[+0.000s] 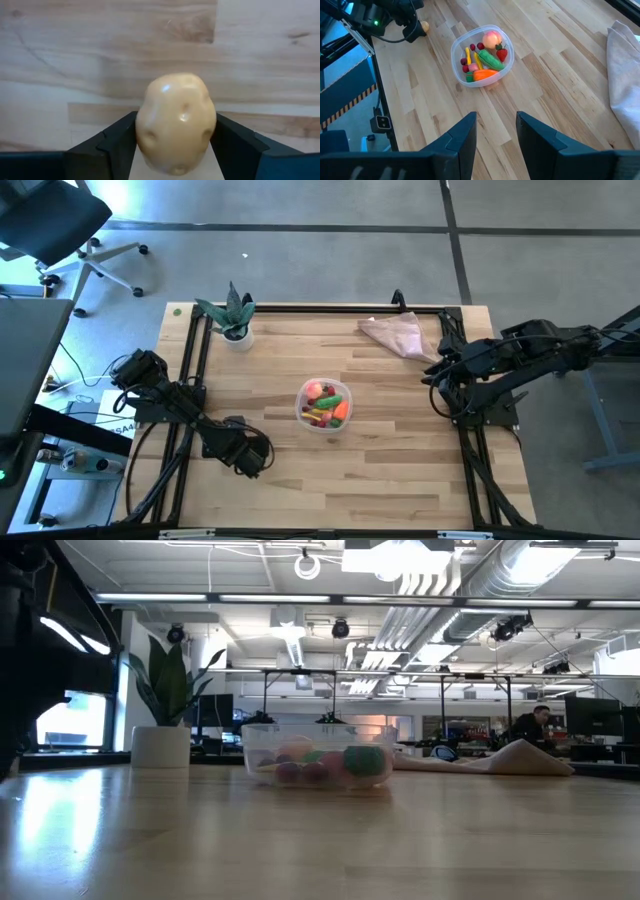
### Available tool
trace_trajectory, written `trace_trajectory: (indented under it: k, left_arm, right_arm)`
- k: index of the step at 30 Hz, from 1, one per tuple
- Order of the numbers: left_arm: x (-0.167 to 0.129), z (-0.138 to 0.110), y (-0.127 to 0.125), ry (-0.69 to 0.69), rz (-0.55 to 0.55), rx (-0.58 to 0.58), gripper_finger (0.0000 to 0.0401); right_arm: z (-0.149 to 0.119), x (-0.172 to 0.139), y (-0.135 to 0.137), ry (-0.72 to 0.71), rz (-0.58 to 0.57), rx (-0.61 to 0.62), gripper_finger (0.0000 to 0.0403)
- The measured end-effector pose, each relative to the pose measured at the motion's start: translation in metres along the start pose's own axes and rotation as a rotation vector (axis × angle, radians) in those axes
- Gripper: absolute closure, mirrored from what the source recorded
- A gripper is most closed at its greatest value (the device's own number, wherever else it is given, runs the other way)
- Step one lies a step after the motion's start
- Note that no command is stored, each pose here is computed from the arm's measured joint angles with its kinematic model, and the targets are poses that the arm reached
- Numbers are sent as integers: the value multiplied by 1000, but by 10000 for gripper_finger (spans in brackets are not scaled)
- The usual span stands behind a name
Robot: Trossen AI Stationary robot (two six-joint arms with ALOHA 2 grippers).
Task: Pick and placing Produce into tupperware
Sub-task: Put the brown potato into the transparent bin
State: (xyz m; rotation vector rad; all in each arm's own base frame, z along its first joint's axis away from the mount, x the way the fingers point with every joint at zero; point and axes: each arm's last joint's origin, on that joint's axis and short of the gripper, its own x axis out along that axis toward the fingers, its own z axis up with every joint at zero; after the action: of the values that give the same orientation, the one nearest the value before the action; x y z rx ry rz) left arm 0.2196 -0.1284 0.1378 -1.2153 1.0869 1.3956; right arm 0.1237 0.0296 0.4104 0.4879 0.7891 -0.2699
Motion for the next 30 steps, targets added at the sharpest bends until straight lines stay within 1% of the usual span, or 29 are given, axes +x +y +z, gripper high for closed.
trace_trajectory:
  k: [6,10,15,17,20,22,24,27,30]
  left_arm:
    - [0,1,-1,-39,-40,0,199]
    - [-2,1,-4,-75,-96,-3,198]
    - [-16,3,-10,-165,-210,-12,183]
    - [-24,6,-15,-208,-263,-21,183]
    - [-45,17,-25,-272,-348,5,192]
    - [-60,26,-36,-309,-401,46,199]
    - [-77,38,-49,-330,-429,100,203]
    - [-102,60,-72,-358,-449,223,197]
    - [-128,83,-97,-379,-497,371,187]
  right_arm:
    - [0,0,0,0,0,0,272]
    - [0,0,0,0,0,0,272]
    - [0,0,0,0,0,0,272]
    - [0,0,0,0,0,0,272]
    - [0,0,0,0,0,0,272]
    - [0,0,0,0,0,0,272]
    - [0,0,0,0,0,0,272]
    - [0,0,0,0,0,0,272]
    - [0,0,0,0,0,0,272]
